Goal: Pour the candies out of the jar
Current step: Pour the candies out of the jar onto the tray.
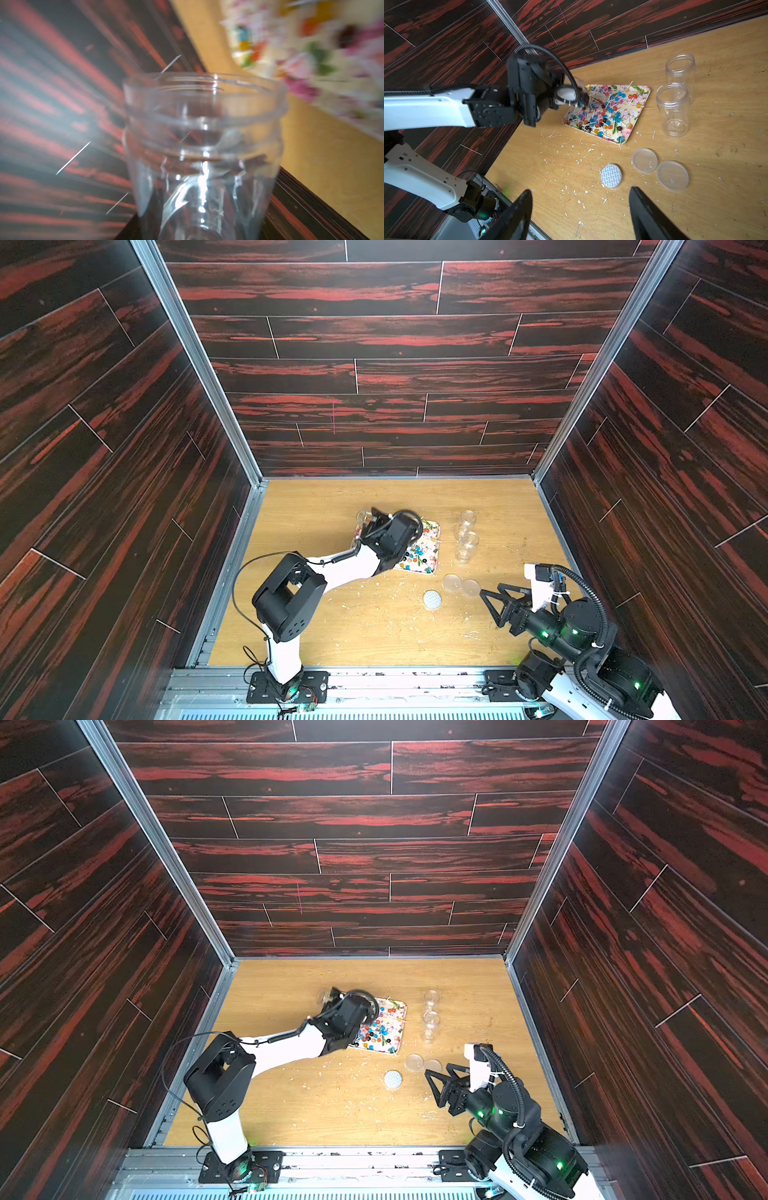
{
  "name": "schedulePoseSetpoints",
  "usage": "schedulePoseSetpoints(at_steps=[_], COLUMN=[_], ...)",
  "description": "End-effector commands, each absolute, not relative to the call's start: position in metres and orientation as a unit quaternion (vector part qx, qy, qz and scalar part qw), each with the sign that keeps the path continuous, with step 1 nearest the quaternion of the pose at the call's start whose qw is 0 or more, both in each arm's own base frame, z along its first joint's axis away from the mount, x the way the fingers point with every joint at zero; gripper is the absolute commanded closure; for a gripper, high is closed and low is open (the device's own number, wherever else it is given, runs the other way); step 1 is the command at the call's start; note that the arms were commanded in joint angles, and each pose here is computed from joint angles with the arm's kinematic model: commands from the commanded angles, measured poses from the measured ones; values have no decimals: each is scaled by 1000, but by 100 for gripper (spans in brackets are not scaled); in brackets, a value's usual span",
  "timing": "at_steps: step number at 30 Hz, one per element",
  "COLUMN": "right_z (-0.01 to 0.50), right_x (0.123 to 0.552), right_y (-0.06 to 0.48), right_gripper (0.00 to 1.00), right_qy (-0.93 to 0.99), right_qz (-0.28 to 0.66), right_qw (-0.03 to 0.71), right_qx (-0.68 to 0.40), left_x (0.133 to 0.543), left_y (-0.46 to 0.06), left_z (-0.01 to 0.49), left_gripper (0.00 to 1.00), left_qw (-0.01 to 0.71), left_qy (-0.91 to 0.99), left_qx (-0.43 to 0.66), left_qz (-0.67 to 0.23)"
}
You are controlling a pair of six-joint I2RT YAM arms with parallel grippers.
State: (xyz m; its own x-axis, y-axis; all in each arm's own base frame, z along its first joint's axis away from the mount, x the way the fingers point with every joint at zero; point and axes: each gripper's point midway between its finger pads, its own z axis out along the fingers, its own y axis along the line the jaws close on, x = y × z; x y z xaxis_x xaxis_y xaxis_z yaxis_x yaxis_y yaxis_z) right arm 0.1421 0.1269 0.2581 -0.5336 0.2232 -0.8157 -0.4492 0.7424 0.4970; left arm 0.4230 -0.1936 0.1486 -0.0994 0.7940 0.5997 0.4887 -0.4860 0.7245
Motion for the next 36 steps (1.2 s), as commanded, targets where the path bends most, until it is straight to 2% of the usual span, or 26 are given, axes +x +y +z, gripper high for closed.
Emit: schedulePoseSetpoints(at_steps=[1, 5, 11, 17, 22, 32, 36], right_z=[262, 262, 262, 261, 261, 272, 284], right_x=[140, 141, 141, 142, 142, 142, 145], right_y=[123, 123, 123, 124, 122, 119, 123], right_gripper=[24, 24, 24, 24, 24, 24, 24], right_qy=[797, 798, 798, 799, 800, 798, 793], right_qz=[356, 354, 353, 352, 351, 352, 359], right_qw=[484, 483, 484, 484, 483, 487, 489], right_qx=[-64, -64, -63, -65, -61, -51, -48], left_x=[424, 433, 423, 430, 419, 414, 403], left_y=[-192, -198, -187, -193, -181, -188, -185], left_z=[156, 181, 145, 176, 143, 185, 217], left_gripper=[53, 53, 53, 53, 53, 53, 53], left_qw=[135, 158, 123, 158, 139, 257, 326], left_qy=[486, 496, 493, 524, 527, 650, 690], left_qx=[653, 642, 654, 626, 636, 539, 490], left_qz=[565, 563, 561, 555, 546, 470, 421])
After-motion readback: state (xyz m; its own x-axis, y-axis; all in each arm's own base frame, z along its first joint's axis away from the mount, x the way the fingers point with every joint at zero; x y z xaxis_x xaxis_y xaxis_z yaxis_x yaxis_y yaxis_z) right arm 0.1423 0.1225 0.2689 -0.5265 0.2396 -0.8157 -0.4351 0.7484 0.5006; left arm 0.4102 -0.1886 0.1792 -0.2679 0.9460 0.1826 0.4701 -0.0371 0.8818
